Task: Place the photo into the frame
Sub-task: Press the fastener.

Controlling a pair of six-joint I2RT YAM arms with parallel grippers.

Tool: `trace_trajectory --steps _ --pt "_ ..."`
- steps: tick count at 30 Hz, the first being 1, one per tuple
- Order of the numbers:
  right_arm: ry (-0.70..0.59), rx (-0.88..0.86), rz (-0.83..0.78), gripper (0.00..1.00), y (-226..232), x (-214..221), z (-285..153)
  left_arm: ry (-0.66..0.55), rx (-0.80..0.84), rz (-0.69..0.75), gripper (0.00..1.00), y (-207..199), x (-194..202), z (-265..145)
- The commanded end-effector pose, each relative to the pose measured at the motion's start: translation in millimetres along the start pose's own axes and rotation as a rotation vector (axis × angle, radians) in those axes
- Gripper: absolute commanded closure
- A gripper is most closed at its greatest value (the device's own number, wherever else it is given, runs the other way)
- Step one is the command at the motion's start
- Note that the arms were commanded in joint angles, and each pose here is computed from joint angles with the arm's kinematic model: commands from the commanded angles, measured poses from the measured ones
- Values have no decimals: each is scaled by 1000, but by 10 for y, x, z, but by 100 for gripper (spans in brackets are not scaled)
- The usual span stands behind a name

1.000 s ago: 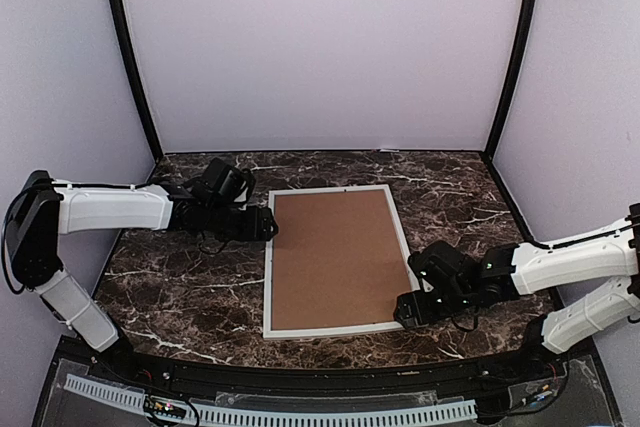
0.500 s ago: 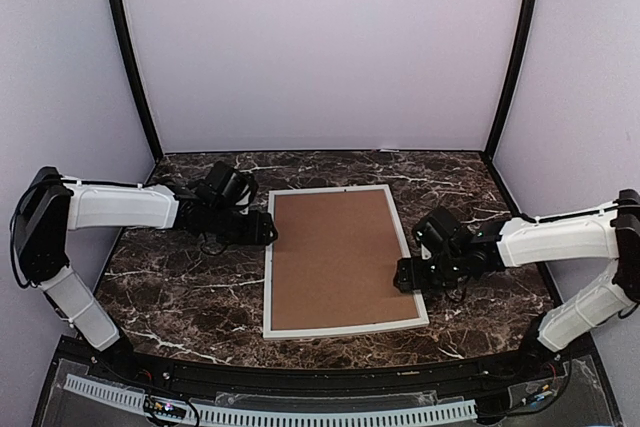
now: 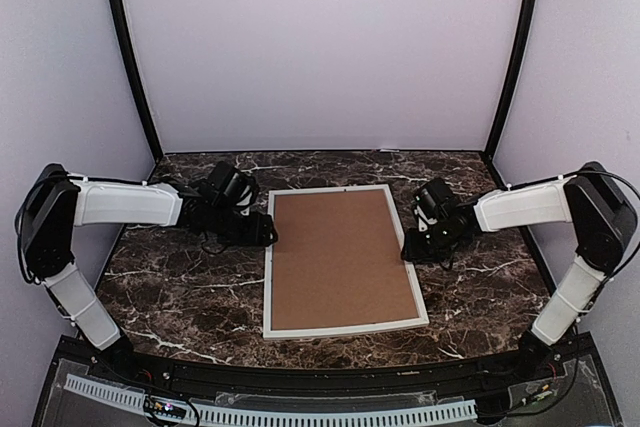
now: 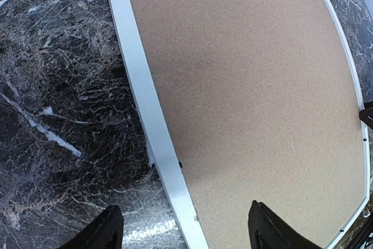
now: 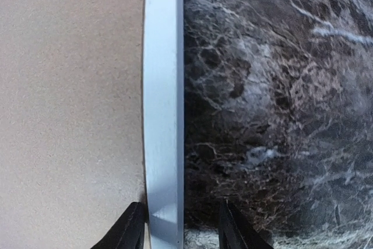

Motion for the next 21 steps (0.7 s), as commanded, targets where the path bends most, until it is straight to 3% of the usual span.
trace_trajectory --steps 1,6,11,21 --pt "23 -67 -28 61 84 -74 73 0 6 10 24 -8 -68 -16" --pt "38 -74 -21 70 46 -42 101 43 -2 14 24 12 3 64" --pt "36 -63 7 73 1 -9 98 106 -35 11 24 69 125 82" --pt "41 -51 61 85 -70 58 141 210 -9 6 24 56 449 -111"
Point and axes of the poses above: each gripper's point midway between its finger pads, its own z axis out along the fingers, its own y axis along the line the jaws close on, x = y × z, the point moved 5 cm from there along -z, back along the fingers, and after that the axes turned 13 degrees about z, right-handed, at the moved point
